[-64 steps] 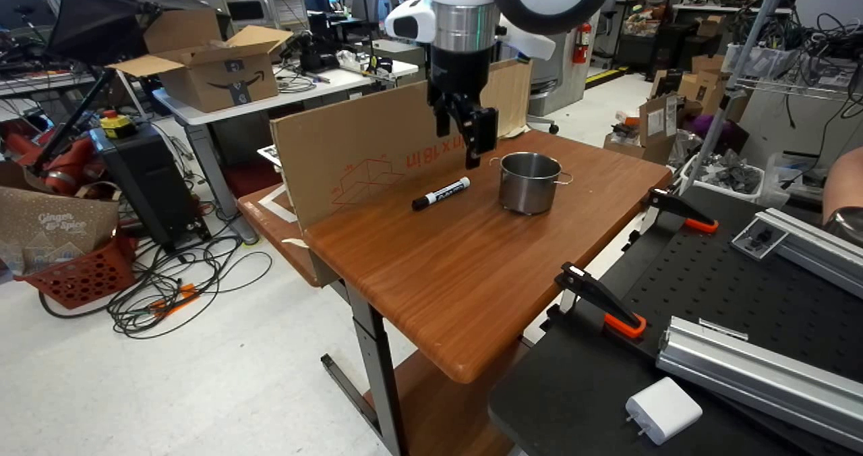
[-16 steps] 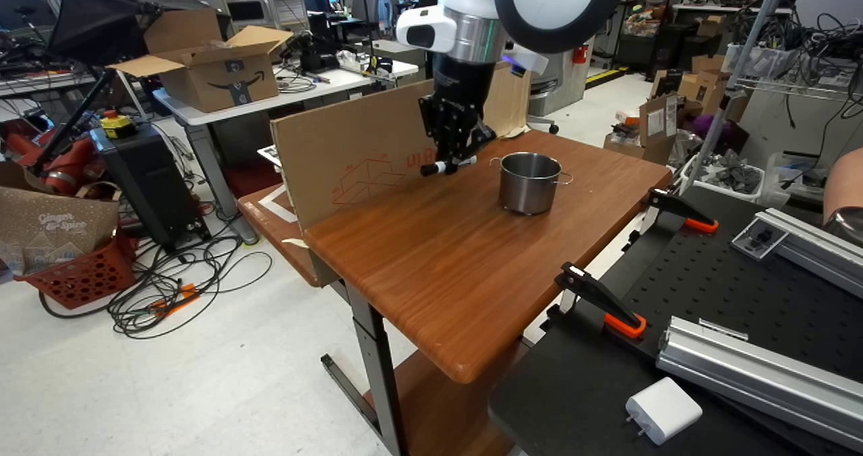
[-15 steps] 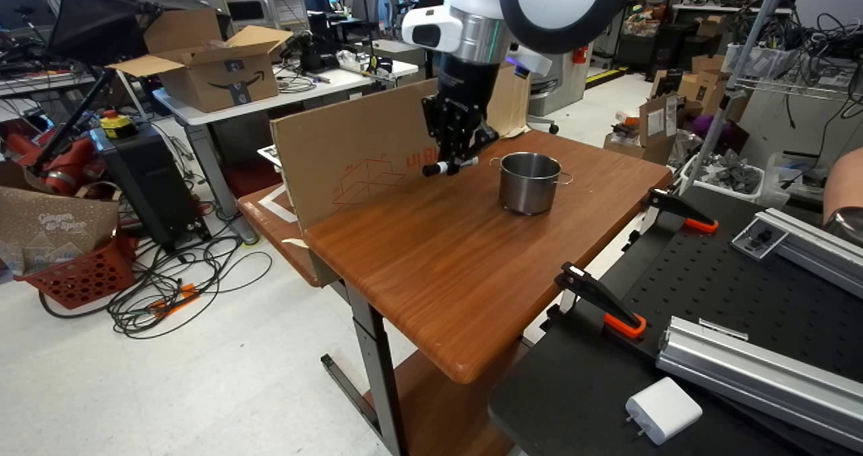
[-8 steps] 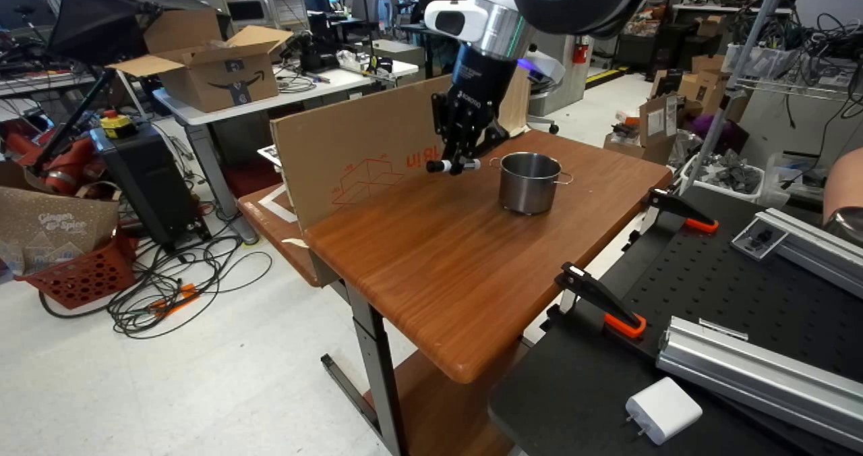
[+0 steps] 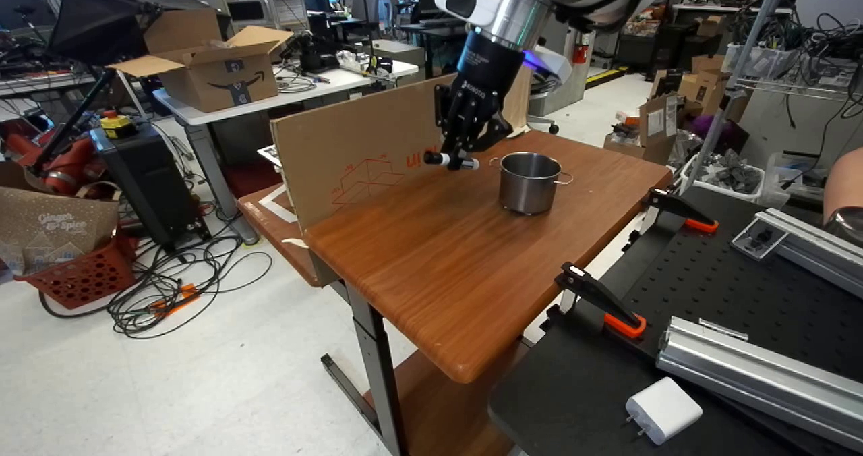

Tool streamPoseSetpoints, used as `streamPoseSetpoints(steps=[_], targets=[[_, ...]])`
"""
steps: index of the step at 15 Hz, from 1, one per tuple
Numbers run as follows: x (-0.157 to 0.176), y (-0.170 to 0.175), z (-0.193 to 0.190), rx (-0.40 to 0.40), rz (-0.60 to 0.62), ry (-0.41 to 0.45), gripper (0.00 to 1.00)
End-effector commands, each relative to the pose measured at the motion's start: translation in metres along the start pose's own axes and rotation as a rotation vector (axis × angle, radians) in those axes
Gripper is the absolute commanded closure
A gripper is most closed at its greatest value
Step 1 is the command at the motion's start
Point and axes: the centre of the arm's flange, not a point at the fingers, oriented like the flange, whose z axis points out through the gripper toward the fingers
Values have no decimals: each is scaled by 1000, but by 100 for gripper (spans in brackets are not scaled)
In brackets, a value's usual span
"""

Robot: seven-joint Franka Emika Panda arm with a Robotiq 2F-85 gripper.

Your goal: Take the marker from the table and place it in the silver pot

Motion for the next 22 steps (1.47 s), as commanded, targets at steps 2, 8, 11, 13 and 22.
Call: streamPoseSetpoints(steps=[2, 8, 11, 13, 22], targets=[[-11, -18, -29, -13, 17, 50, 95], [-23, -28, -49, -28, 60, 79, 95], [-31, -37, -52, -20, 82, 97, 95], [-38, -43, -53, -11, 102, 104, 95], [-64, -52, -51, 9, 172, 92, 95]])
